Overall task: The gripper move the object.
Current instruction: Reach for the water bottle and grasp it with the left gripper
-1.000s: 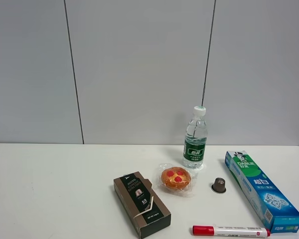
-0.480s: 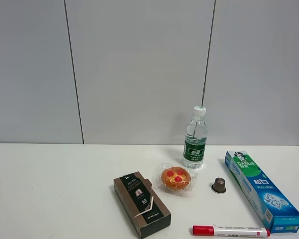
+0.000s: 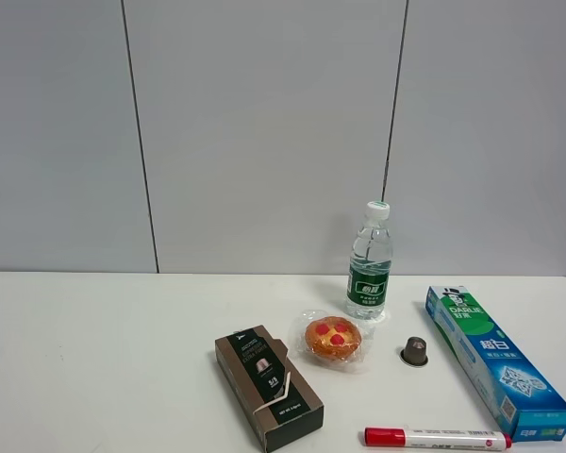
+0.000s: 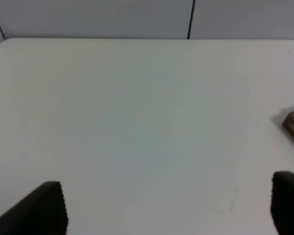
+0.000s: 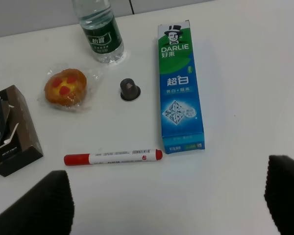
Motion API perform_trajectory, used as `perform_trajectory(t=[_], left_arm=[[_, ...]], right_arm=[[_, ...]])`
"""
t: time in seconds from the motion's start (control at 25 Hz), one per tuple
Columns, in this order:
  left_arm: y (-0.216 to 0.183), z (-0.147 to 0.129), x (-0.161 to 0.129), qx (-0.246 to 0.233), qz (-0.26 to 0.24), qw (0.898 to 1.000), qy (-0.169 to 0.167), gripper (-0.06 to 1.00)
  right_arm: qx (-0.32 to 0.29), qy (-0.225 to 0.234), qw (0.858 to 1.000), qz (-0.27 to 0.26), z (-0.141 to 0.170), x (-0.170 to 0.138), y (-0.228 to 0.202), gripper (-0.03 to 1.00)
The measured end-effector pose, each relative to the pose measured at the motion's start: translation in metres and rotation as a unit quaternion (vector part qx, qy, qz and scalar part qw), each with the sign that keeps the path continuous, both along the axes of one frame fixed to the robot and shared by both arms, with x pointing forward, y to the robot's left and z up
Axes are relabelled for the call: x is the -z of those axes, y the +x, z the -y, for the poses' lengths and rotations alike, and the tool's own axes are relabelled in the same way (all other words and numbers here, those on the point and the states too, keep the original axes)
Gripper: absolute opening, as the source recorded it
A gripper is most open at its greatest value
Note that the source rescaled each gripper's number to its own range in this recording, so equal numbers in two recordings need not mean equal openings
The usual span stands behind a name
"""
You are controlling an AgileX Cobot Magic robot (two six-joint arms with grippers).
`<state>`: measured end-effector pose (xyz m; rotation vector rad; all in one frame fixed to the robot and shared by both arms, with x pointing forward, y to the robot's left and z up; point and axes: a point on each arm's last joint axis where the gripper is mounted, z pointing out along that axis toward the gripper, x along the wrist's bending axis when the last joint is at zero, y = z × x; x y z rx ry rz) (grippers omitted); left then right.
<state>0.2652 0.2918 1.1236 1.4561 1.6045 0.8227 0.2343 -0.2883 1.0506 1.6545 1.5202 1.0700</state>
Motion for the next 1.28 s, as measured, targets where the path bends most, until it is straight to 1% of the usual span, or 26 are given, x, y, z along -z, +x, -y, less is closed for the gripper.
perform_trajectory(t=[0.12, 0.24, 0.36, 0.44, 0.56, 0.6, 0.68, 0.8, 0.88, 0.96, 1.04, 1.2, 1.28], left_arm=[[0.028, 0.002, -0.007, 0.019, -0.031, 0.999, -0.025, 0.91], [0.054, 0.006, -0.004, 0.046, -0.076, 0.995, -0.055, 0.91], [0.075, 0.012, 0.002, 0.088, -0.109, 0.988, -0.065, 0.91], [0.088, 0.019, 0.004, 0.124, -0.113, 0.983, -0.075, 0.91], [0.106, 0.034, 0.006, 0.175, -0.107, 0.975, -0.090, 0.91], [0.112, 0.040, 0.007, 0.191, -0.101, 0.972, -0.090, 0.91], [0.125, 0.053, 0.011, 0.221, -0.095, 0.967, -0.081, 0.91], [0.143, 0.078, 0.020, 0.270, -0.071, 0.960, -0.037, 0.91], [0.151, 0.097, 0.025, 0.305, -0.046, 0.951, -0.003, 0.91], [0.159, 0.115, 0.030, 0.324, -0.018, 0.946, 0.012, 0.91], [0.168, 0.133, 0.032, 0.330, 0.024, 0.943, 0.015, 0.91], [0.187, 0.163, 0.044, 0.322, 0.091, 0.942, 0.019, 0.91], [0.198, 0.175, 0.058, 0.320, 0.098, 0.942, 0.024, 0.91]], right_arm=[[0.000, 0.000, 1.000, 0.000, 0.000, 0.000, 0.000, 1.00], [0.000, 0.000, 1.000, 0.000, 0.000, 0.000, 0.000, 1.00], [0.000, 0.000, 1.000, 0.000, 0.000, 0.000, 0.000, 1.00], [0.000, 0.000, 1.000, 0.000, 0.000, 0.000, 0.000, 1.00], [0.000, 0.000, 1.000, 0.000, 0.000, 0.000, 0.000, 1.00], [0.000, 0.000, 1.000, 0.000, 0.000, 0.000, 0.000, 1.00], [0.000, 0.000, 1.000, 0.000, 0.000, 0.000, 0.000, 1.00], [0.000, 0.000, 1.000, 0.000, 0.000, 0.000, 0.000, 1.00], [0.000, 0.000, 1.000, 0.000, 0.000, 0.000, 0.000, 1.00], [0.000, 0.000, 1.000, 0.000, 0.000, 0.000, 0.000, 1.00], [0.000, 0.000, 1.000, 0.000, 0.000, 0.000, 0.000, 1.00], [0.000, 0.000, 1.000, 0.000, 0.000, 0.000, 0.000, 1.00], [0.000, 0.000, 1.000, 0.000, 0.000, 0.000, 0.000, 1.00]])
